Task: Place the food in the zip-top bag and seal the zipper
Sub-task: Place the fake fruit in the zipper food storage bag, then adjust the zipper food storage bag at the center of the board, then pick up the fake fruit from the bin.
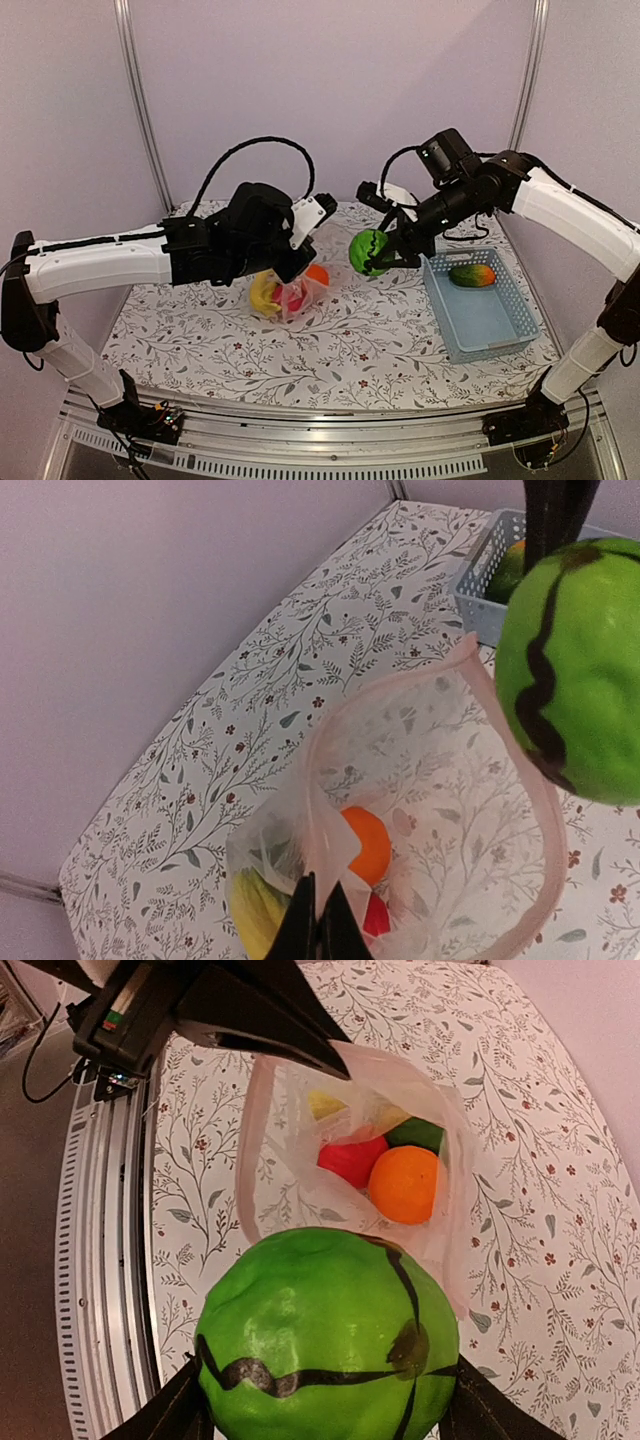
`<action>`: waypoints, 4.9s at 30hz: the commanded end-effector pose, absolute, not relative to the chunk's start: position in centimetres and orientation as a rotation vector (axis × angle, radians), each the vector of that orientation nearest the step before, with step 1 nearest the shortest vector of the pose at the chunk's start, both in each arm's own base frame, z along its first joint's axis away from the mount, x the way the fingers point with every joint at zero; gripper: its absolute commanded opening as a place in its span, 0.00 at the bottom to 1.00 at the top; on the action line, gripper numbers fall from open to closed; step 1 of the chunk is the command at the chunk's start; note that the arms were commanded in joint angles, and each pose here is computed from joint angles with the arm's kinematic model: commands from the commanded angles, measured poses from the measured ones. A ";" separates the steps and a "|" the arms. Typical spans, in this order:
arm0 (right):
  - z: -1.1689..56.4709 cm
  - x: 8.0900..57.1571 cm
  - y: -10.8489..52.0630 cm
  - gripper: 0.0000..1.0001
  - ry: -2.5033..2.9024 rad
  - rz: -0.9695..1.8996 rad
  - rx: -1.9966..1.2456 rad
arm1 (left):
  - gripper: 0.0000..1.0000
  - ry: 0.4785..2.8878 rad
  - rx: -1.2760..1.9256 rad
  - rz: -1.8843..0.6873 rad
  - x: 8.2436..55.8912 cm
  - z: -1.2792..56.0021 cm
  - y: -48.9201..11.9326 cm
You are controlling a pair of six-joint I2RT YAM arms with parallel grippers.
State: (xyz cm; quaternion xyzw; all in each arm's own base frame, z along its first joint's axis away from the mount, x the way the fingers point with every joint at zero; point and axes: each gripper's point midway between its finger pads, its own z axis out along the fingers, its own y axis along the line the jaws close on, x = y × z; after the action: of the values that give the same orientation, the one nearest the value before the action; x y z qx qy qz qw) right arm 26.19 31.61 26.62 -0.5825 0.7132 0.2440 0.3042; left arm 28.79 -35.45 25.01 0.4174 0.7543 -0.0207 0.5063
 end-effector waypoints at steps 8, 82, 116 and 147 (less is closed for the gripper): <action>27.4 23.4 37.8 0.53 1.675 0.712 -1.711 | 0.00 1.800 0.922 -0.088 28.6 26.2 -35.3; 28.8 21.1 41.1 0.46 1.298 0.268 -1.887 | 0.00 1.782 0.785 -0.196 30.7 29.9 -32.2; 16.2 33.2 11.7 0.48 2.090 0.011 -1.374 | 0.00 1.790 0.819 -0.225 30.4 29.3 -32.8; 7.6 39.2 3.1 0.75 2.115 -0.482 -1.650 | 0.00 1.791 0.844 -0.216 30.0 28.9 -33.2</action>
State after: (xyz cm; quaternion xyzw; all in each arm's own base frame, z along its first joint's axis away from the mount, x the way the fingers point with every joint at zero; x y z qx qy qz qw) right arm 38.82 3.86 8.66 -0.5935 0.7561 -0.1720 0.2158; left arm 30.08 -33.05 28.95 0.3502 0.7556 -0.0925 0.5457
